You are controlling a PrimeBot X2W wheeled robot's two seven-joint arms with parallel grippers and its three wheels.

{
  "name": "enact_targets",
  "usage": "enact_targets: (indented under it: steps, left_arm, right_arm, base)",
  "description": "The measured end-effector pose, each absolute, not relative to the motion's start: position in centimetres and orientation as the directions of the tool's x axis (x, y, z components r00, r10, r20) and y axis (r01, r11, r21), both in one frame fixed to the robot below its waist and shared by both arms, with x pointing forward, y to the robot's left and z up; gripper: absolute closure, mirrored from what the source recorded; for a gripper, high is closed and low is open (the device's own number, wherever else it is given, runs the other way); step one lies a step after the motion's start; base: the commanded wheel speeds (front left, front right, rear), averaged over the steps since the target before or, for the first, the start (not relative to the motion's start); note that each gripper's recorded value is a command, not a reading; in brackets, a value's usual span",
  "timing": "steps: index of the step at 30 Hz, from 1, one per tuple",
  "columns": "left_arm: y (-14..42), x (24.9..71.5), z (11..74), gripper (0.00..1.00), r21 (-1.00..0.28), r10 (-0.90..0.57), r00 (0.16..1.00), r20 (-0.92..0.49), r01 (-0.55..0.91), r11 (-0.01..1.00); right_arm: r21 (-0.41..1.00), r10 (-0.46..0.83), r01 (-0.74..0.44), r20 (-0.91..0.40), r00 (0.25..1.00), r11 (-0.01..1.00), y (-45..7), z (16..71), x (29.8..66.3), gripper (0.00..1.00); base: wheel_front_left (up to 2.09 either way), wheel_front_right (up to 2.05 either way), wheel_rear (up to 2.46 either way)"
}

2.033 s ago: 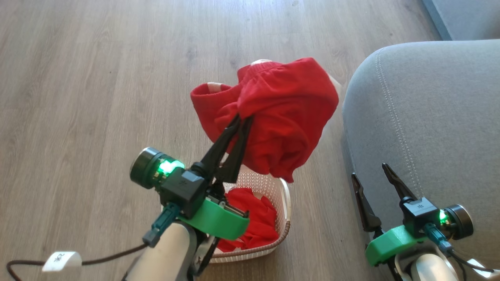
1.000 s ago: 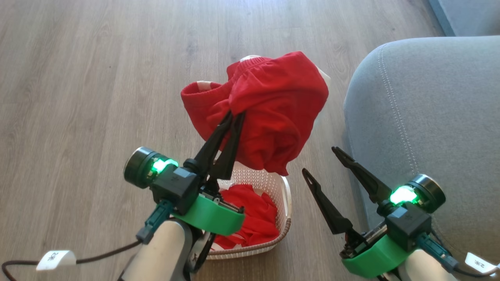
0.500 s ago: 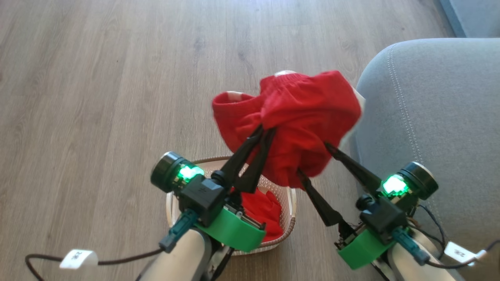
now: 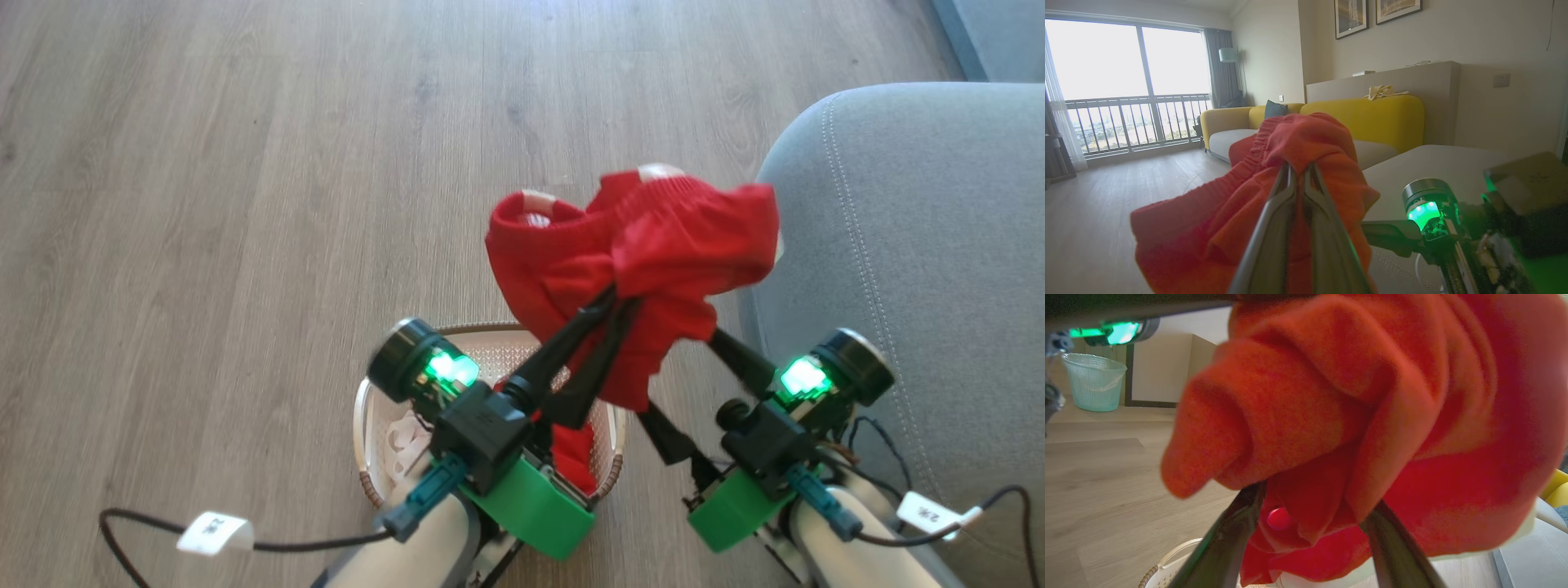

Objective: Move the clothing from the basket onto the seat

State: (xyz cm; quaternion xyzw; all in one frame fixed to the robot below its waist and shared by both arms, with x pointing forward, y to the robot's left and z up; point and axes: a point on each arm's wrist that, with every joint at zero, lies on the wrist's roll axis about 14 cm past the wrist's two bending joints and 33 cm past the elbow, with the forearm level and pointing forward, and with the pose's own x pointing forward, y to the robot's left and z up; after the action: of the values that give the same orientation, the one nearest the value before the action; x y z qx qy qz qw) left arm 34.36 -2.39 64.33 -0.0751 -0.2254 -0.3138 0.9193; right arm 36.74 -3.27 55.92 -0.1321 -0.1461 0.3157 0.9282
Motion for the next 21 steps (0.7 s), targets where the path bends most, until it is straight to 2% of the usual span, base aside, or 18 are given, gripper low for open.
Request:
enact_targets:
  steps: [8, 9, 10, 11, 21]
  left_arm:
    - [-3.3, 33.7, 63.3, 1.0, 0.005, -0.576, 0.695, 0.431, 0.637, 0.771]
    - [-3.3, 33.7, 63.3, 1.0, 0.005, -0.576, 0.695, 0.431, 0.637, 0.771]
    - [-3.2, 33.7, 63.3, 1.0, 0.006, -0.576, 0.695, 0.431, 0.636, 0.772]
    - [-3.2, 33.6, 63.3, 1.0, 0.007, -0.575, 0.696, 0.43, 0.635, 0.773]
    - [-2.7, 33.6, 62.1, 1.0, 0.001, -0.576, 0.716, 0.394, 0.627, 0.779]
  right_arm:
    - [-0.347, 0.647, -0.568, 0.177, 0.741, 0.746, -2.5, 55.6, 36.4, 0.0]
    - [-0.347, 0.647, -0.568, 0.179, 0.741, 0.746, -2.4, 55.7, 36.4, 0.5]
    - [-0.344, 0.643, -0.565, 0.185, 0.743, 0.751, -2.4, 55.9, 36.5, 0.87]
    - [-0.339, 0.637, -0.559, 0.192, 0.746, 0.757, -2.5, 56.1, 36.6, 1.0]
    - [-0.227, 0.526, -0.475, 0.33, 0.784, 0.85, -4.0, 60.1, 38.1, 1.0]
  base:
    - [0.0, 0.0, 0.0]
    - [0.0, 0.0, 0.0]
    - [0.0, 0.0, 0.0]
    - [0.0, 0.0, 0.0]
    - [0.0, 0.0, 0.0]
